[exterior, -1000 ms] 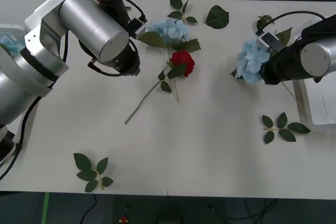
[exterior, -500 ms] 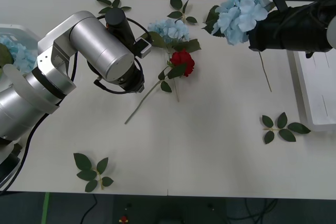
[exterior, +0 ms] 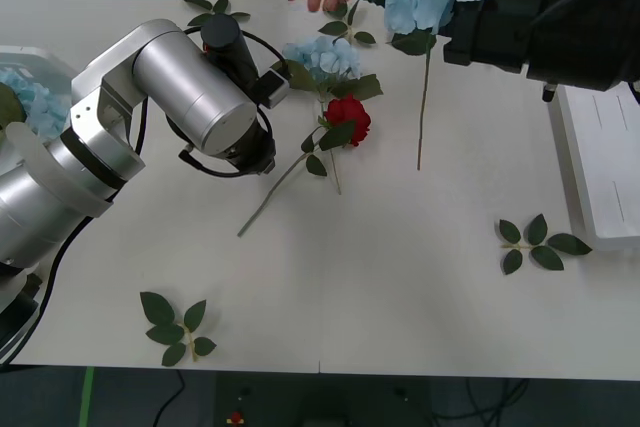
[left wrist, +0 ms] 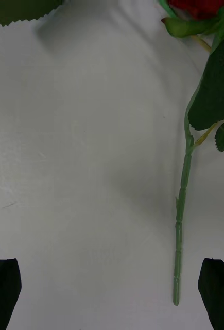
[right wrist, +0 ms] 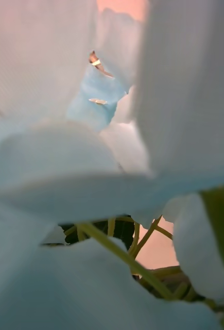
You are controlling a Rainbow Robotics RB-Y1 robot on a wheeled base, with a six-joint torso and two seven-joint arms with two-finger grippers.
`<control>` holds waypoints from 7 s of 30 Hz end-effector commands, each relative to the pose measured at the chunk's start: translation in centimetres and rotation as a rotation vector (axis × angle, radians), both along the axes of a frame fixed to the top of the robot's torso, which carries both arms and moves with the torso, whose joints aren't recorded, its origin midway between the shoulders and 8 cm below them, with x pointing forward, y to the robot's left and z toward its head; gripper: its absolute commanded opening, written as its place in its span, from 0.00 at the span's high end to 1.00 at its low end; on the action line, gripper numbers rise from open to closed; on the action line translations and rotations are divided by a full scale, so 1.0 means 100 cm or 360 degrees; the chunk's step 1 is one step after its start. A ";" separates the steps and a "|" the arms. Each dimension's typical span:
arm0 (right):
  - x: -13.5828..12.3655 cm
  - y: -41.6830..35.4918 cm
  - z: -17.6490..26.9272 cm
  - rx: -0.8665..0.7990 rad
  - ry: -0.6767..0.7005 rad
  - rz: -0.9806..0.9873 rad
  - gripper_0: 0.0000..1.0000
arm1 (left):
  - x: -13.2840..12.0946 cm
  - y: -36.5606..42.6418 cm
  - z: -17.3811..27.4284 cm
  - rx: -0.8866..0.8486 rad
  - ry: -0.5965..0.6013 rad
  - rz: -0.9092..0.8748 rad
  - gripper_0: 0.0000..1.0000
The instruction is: Place the red flowers into the right box and the blue flowers into the left box. If a person shows an open palm, hand one flower to the person first, then continue sorting.
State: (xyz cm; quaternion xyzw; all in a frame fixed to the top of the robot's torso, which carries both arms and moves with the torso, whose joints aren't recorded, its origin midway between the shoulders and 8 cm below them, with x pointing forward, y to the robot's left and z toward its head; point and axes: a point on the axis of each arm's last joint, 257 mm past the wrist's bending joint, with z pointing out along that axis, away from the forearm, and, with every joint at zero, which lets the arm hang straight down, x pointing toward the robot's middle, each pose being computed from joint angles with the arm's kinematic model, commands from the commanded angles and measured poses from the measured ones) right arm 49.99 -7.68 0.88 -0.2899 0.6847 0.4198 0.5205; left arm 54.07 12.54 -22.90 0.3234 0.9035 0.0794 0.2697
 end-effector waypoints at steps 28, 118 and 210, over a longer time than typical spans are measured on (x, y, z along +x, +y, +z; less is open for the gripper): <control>0.121 -0.068 0.132 -0.0066 -0.0977 -0.0766 1.00 | -0.050 -0.056 0.204 -0.0782 -0.0396 -0.0601 0.00; -0.141 -0.092 -0.011 -0.0800 -0.0690 0.0045 0.00 | 0.017 -0.001 0.020 0.0186 0.0129 -0.0195 0.00; -0.141 -0.094 -0.013 -0.0804 -0.0686 0.0043 0.00 | 0.054 -0.084 0.113 -0.0621 -0.0128 -0.0035 1.00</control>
